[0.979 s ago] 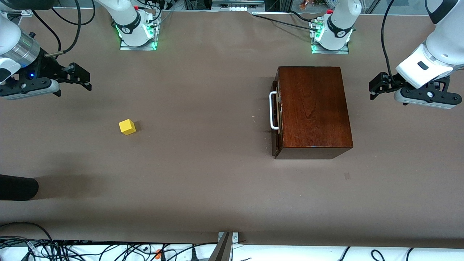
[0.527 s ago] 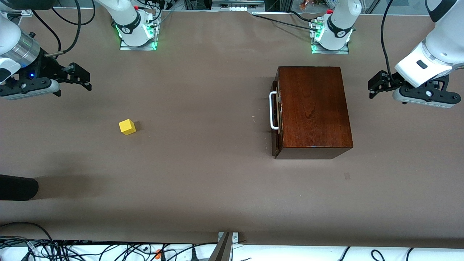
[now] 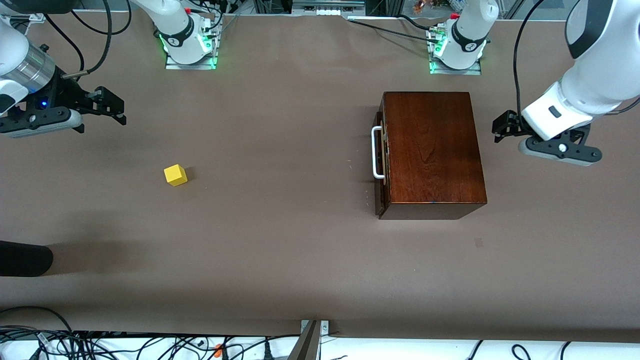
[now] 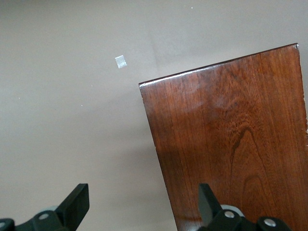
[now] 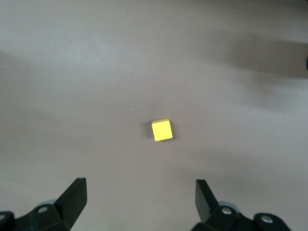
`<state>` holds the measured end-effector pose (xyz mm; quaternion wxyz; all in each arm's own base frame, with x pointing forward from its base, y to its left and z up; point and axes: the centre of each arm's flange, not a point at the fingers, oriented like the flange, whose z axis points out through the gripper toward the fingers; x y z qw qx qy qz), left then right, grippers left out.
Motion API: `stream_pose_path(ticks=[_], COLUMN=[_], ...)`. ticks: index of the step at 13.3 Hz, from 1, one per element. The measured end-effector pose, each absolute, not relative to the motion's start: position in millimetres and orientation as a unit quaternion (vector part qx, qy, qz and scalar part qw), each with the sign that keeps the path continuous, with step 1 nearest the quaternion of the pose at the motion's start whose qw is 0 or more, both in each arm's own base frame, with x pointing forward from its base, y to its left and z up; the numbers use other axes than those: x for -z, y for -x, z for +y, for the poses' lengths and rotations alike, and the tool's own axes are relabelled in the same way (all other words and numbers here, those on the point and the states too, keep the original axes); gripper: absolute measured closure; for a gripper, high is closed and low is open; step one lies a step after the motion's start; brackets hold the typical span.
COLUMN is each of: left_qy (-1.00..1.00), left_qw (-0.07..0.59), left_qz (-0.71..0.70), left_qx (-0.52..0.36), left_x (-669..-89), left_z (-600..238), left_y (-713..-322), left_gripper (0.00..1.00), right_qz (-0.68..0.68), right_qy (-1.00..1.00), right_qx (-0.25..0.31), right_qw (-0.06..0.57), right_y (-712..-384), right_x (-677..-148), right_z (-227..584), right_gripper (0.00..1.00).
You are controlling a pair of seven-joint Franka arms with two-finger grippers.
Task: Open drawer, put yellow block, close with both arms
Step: 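Move the left gripper toward the silver handle of the wooden box drawer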
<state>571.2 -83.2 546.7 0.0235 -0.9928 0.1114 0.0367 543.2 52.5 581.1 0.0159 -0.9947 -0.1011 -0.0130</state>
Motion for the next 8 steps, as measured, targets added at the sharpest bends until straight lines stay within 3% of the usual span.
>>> stream_pose_path(ticks=[4, 8], left_qy=[0.991, 0.985], left_qw=[0.024, 0.0], left_qz=[0.117, 0.145], left_qx=[-0.053, -0.097], left_x=[-537.9, -482.0], left_z=[-89.0, -133.9], left_y=[-571.2, -582.3], left_gripper=[0.0, 0.0], right_qz=[-0.101, -0.101], right_qy=[0.995, 0.995], right_qx=[0.013, 0.014], right_qw=[0.016, 0.016], right_y=[-543.3, -543.4], right_x=[-581.2, -581.5], right_z=[52.4, 52.4], right_gripper=[0.0, 0.0])
